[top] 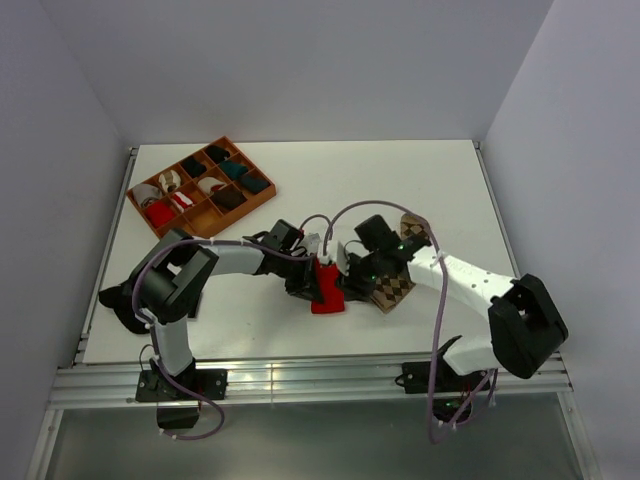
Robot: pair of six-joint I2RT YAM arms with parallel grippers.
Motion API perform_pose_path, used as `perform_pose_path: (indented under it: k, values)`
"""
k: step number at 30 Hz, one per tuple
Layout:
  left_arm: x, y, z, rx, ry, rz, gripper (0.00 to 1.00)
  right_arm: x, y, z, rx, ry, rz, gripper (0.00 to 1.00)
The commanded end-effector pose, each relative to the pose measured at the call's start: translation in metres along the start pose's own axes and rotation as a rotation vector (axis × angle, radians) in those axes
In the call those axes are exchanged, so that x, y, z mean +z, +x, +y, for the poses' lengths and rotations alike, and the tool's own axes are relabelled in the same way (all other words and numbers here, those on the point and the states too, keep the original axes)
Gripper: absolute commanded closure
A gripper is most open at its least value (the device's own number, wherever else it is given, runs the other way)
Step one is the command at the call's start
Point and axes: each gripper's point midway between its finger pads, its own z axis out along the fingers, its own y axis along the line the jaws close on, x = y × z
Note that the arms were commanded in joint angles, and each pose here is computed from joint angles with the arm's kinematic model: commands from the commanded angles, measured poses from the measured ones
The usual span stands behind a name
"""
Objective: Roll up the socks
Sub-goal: Roll the sock at the center of the board.
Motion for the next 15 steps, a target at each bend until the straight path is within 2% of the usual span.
perform_pose_path:
  k: [1, 15]
  values:
    - [0.005, 0.040, 0.051, -0.117, -0.180, 0.135, 1.00, 0.010, -0.019, 0.013, -0.149, 0.033, -0.055, 0.44]
    - [0.008, 0.036, 0.051, -0.135, -0.164, 0.134, 1.00, 0.048, -0.012, 0.038, -0.311, 0.039, 0.040, 0.41]
